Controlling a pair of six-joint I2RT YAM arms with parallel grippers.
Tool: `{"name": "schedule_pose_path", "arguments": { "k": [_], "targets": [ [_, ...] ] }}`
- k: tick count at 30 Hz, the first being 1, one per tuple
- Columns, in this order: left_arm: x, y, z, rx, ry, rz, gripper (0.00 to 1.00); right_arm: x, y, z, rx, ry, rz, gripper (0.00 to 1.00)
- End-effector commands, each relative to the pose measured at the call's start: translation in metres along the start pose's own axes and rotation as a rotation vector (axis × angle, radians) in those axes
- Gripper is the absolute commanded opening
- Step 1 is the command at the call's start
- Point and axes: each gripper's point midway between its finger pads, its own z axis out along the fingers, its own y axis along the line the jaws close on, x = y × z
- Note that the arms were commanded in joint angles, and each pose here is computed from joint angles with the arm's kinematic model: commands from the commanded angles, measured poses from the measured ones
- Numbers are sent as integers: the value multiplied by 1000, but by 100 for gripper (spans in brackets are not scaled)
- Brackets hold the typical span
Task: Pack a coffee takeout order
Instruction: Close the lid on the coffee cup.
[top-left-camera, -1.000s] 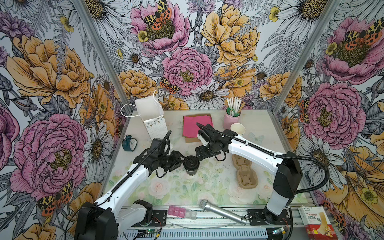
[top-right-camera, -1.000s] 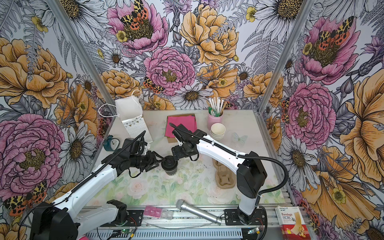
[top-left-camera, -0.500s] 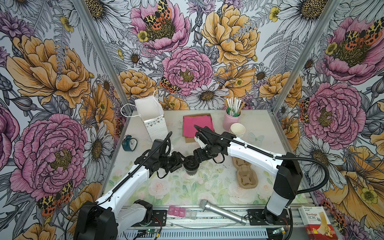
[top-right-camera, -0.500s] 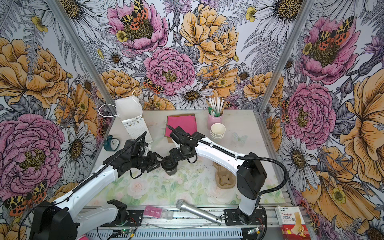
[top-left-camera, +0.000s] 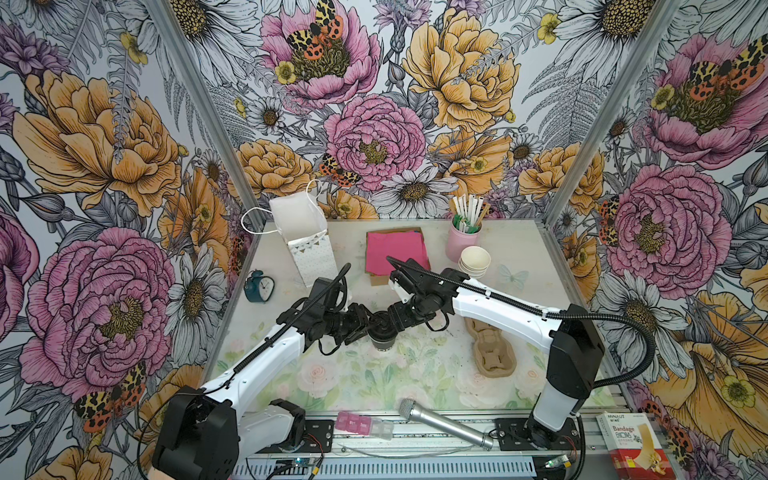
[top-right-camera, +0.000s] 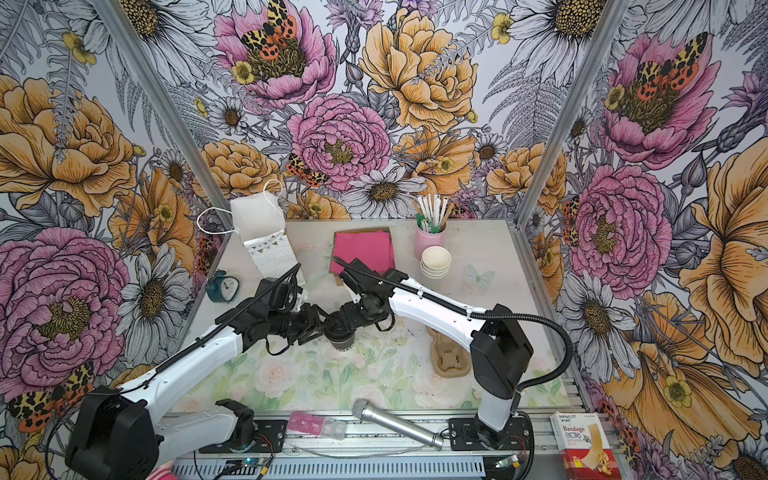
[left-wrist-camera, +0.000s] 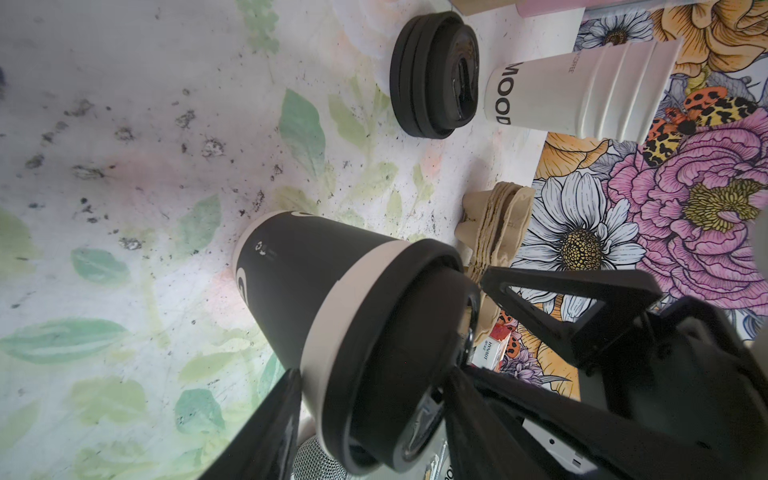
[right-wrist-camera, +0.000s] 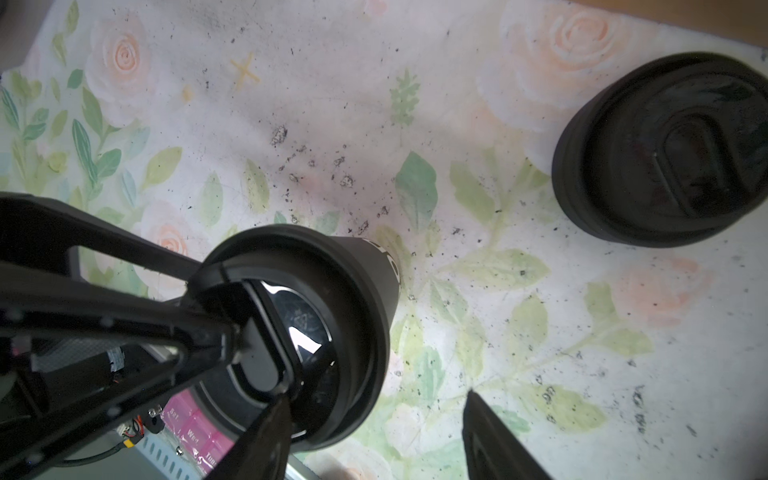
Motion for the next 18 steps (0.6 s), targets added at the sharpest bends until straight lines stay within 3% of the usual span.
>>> {"name": "schedule_pose_path", "arguments": {
  "k": [1,12,18],
  "targets": [
    [-2,-6,2,14,-12,20,55,3,5,9,-16,13,8,66],
    [2,6,7,-16,-4,7,52,12,5,19,-15,46,10,66],
    [2,7,11,-21,4,13,45,16,3,22,-16,59,17,66]
  ]
}}
